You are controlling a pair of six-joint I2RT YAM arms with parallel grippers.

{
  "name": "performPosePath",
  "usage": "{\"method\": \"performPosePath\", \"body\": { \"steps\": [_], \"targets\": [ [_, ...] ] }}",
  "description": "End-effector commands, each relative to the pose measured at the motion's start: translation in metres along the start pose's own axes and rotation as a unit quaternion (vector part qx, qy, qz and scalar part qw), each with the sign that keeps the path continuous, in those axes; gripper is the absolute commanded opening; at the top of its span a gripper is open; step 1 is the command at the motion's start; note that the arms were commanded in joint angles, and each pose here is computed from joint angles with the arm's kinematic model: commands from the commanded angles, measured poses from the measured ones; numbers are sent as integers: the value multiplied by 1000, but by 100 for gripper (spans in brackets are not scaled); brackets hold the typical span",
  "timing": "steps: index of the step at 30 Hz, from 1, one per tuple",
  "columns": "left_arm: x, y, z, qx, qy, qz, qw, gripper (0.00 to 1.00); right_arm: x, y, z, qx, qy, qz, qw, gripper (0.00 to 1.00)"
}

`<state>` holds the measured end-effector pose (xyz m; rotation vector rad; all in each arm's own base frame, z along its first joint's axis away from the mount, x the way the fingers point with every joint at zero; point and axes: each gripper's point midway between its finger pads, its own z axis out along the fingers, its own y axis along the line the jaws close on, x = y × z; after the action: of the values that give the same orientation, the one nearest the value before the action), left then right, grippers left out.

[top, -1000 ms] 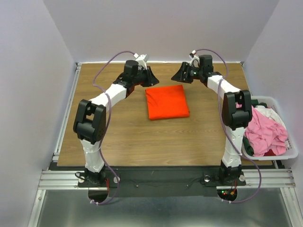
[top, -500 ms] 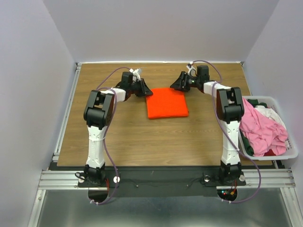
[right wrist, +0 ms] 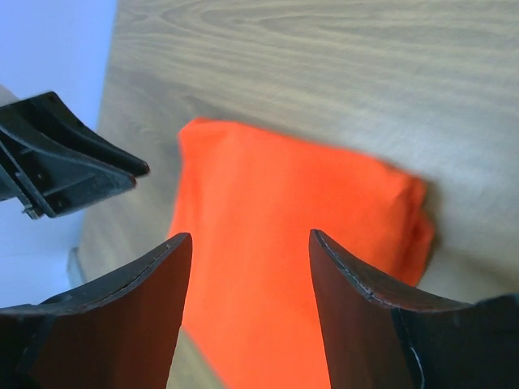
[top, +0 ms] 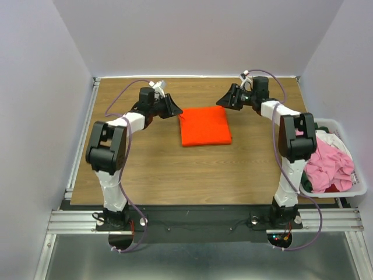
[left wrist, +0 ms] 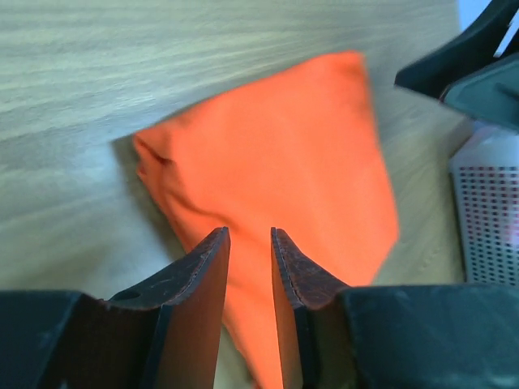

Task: Fold and stack the t-shirts
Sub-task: Fold the tshirt

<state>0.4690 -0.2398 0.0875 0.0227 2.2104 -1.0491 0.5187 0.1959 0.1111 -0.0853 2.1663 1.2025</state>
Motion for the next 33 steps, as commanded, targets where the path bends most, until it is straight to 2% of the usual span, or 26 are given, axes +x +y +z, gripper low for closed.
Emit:
{"method": "performPosePath", "body": {
  "steps": [1, 4, 6, 7, 10, 15, 25, 29, 33],
  "targets": [
    [-27, -70, -46, 34, -62, 51, 996, 39, 1, 47, -34, -31, -10, -6, 999, 65],
    [4, -81, -55, 41, -37, 43, 998, 38, 37, 60, -54, -36, 11, 6, 999, 58],
    [23, -88, -56, 50, -18, 40, 998, 35, 68, 53, -60, -27, 32, 28, 999, 55],
    [35, -86, -57, 46, -9, 39, 998, 33, 76, 55, -63, -31, 38, 29, 998, 49],
    [65, -78, -50, 37, 22, 31, 999, 28, 103, 49, -69, -25, 56, 43, 997, 41],
    [102, -54, -36, 17, 68, 1, 998, 22, 129, 27, -65, -7, 78, 59, 995, 33],
    [146, 4, -42, -50, 98, -67, 992, 18, 162, -20, -56, 53, 100, 74, 991, 29],
    [145, 12, -49, -66, 90, -76, 991, 18, 159, -25, -59, 72, 91, 75, 990, 29],
    [138, 20, -56, -88, 84, -82, 989, 18, 136, -7, -68, 77, 62, 52, 994, 30]
  ]
}}
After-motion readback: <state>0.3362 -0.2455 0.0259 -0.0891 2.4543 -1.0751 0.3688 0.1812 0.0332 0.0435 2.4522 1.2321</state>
